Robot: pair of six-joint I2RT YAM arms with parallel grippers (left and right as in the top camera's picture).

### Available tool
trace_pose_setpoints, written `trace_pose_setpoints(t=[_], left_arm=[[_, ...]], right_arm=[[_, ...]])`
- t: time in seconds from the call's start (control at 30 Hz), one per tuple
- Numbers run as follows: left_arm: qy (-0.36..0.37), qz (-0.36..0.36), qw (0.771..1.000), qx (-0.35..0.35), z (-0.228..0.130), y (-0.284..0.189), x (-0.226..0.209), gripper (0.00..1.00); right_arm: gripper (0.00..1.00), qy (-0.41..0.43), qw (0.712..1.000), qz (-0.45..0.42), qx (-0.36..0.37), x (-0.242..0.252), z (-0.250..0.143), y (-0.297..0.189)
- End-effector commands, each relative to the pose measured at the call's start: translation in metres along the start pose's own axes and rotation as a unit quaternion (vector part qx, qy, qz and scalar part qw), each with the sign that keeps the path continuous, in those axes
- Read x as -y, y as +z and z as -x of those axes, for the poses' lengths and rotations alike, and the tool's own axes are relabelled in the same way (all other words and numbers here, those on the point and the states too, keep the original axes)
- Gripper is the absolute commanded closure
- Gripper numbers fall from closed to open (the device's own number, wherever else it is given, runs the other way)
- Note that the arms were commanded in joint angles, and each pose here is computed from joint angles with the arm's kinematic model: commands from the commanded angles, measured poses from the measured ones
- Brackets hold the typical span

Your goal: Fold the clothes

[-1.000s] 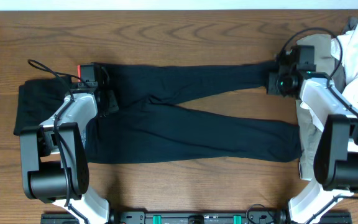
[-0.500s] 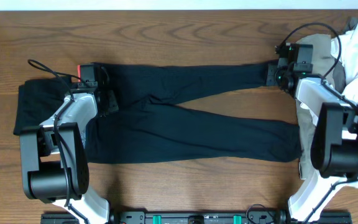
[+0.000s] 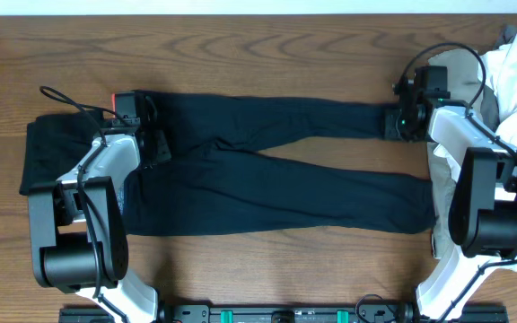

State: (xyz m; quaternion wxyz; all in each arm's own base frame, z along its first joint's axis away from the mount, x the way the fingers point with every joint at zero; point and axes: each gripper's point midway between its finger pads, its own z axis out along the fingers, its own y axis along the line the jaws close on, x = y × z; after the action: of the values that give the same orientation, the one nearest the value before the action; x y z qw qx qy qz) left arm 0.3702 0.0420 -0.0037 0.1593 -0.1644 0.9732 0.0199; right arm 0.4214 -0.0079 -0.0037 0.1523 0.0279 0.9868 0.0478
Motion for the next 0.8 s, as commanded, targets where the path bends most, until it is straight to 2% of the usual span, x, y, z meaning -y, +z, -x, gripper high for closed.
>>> trace_pose_setpoints(t=[0.0,0.2,0.33,0.57,0.77], left_arm=[[-0.001,0.013,0.999,-0.050,-0.030,0.017,-0.011,0.48],[0.000,0.014,0.999,-0.052,-0.030,0.017,-0.012,0.48],[0.028,0.014,0.998,-0.052,-0.030,0.017,-0.012,0.48],[0.032,0.033,0.998,-0.050,-0.029,0.016,-0.020,0.48],[0.032,0.032,0.998,-0.050,-0.030,0.016,-0.019,0.48]], right_arm=[[0.62,0.017,0.993,-0.005,-0.115,0.002,-0.067,0.022],[0.64,0.068,0.974,-0.106,-0.186,0.034,-0.104,0.007],[0.63,0.098,0.964,-0.159,-0.189,0.057,-0.108,0.001],[0.61,0.126,0.967,-0.150,-0.162,0.073,-0.096,0.003],[0.60,0.055,0.988,-0.072,-0.125,0.037,-0.056,-0.022]])
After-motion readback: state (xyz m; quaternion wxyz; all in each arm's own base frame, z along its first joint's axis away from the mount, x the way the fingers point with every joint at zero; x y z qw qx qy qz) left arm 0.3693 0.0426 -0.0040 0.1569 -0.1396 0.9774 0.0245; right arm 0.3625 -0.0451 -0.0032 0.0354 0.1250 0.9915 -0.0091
